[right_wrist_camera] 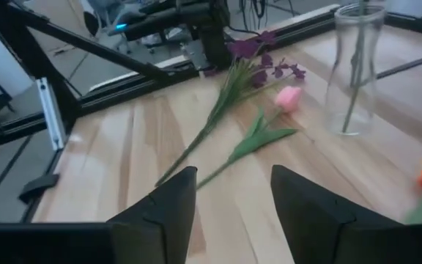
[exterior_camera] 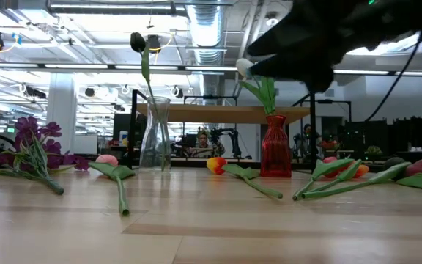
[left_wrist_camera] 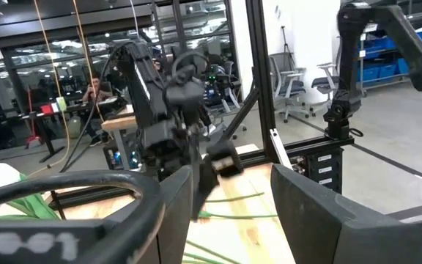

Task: Pick and place flowers into a vace then onto a shelf
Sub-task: Put the pink flower into the red vase

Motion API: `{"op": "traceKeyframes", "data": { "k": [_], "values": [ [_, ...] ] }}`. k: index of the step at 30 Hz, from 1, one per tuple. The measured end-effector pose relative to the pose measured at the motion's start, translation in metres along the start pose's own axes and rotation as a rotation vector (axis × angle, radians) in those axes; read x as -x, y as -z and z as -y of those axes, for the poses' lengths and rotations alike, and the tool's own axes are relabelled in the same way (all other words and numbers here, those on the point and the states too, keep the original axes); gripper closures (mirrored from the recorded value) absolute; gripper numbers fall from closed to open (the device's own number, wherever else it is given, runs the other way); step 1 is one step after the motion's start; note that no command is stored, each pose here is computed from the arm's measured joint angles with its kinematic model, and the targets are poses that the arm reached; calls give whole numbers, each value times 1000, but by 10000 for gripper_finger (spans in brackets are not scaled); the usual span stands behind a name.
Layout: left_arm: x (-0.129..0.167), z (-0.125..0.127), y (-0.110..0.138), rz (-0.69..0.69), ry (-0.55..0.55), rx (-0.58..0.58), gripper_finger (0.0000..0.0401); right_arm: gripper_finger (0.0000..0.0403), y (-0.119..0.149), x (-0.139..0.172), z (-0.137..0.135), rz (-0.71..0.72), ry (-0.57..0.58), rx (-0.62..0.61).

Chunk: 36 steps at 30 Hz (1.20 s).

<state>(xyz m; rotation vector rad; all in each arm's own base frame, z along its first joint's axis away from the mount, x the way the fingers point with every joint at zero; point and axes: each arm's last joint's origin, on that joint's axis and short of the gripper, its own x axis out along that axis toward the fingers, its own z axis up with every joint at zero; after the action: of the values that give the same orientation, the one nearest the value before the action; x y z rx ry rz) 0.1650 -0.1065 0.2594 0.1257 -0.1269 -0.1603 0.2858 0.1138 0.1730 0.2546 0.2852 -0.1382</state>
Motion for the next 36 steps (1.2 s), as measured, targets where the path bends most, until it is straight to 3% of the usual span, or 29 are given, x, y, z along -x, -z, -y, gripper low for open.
{"op": "traceKeyframes", "data": {
  "k": [13, 21, 36],
  "values": [
    [0, 0, 0, -1, 1, 73, 227, 246, 21, -80, -15, -21, 55, 92],
    [0, 0, 0, -1, 1, 86, 227, 260, 16, -111, -20, 5, 76, 79],
    [0, 0, 0, -1, 1, 86, 227, 275, 26, -156, -21, -76, 125, 119]
  ]
}}
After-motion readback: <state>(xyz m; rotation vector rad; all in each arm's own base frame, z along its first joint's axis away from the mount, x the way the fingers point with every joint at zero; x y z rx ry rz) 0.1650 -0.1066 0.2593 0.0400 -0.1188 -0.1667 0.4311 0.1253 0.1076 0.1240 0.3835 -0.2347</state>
